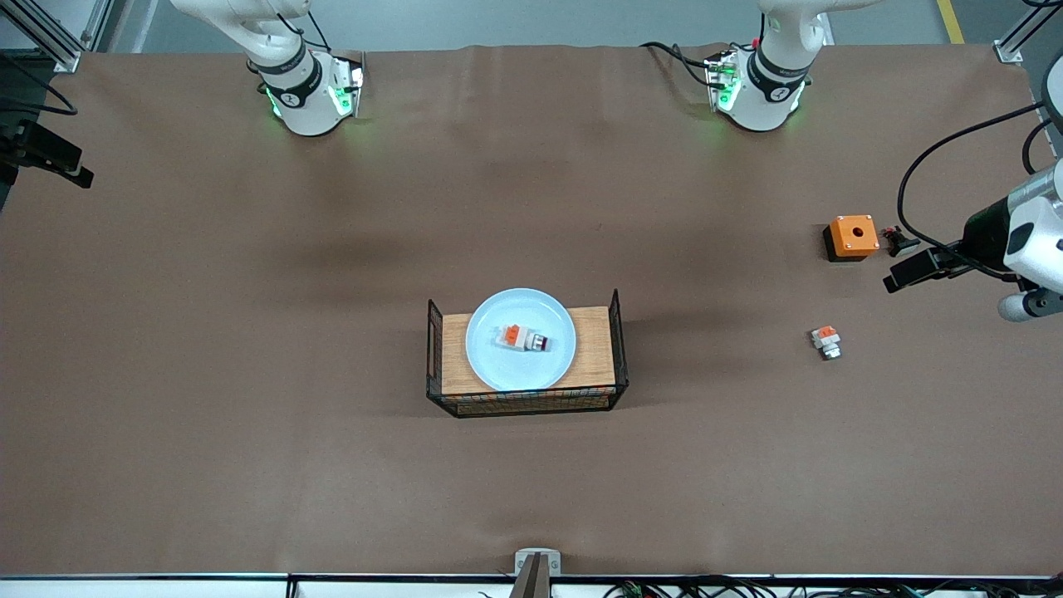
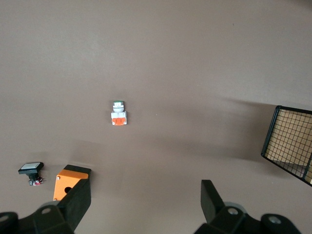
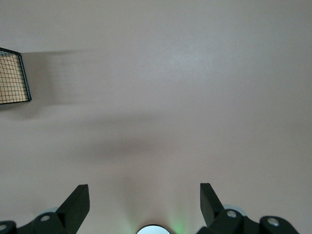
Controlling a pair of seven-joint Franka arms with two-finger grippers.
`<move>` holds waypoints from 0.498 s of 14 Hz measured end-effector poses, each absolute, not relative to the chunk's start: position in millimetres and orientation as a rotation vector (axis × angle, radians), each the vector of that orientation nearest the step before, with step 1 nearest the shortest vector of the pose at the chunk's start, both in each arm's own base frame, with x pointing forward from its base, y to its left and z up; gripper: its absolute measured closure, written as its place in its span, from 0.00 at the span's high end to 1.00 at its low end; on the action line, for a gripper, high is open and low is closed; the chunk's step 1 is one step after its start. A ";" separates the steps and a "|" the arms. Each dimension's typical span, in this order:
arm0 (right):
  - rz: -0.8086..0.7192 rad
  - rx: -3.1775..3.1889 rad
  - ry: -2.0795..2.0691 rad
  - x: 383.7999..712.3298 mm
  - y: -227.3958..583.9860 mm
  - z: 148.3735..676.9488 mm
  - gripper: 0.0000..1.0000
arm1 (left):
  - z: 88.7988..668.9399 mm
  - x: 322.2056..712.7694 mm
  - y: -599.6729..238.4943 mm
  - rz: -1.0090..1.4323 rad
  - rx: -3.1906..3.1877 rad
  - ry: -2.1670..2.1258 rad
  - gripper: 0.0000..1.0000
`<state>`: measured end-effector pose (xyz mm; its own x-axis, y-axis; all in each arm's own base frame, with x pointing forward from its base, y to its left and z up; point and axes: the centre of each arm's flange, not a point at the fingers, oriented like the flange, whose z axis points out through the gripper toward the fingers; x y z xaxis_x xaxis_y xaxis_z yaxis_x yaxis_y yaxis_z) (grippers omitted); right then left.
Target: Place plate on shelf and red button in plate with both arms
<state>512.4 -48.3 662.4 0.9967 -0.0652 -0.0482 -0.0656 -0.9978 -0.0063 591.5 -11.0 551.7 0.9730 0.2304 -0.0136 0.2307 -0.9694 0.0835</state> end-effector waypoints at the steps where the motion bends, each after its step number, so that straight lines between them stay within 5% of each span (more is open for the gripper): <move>1: 0.063 -3.131 0.102 513.5 -48.4 661.0 1.00 | 552.6 589.5 -11.1 0.006 3.037 0.355 1.00; 7: 0.011 -3.132 0.102 511.3 -48.6 662.1 1.00 | 553.1 589.9 -13.1 0.030 3.044 0.353 1.00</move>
<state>511.3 -48.6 662.1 0.9978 -0.0653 -0.0075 -0.0653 -0.9978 -0.0077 589.9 -13.1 553.1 0.9734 0.2291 0.0103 0.2276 -0.9706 0.0790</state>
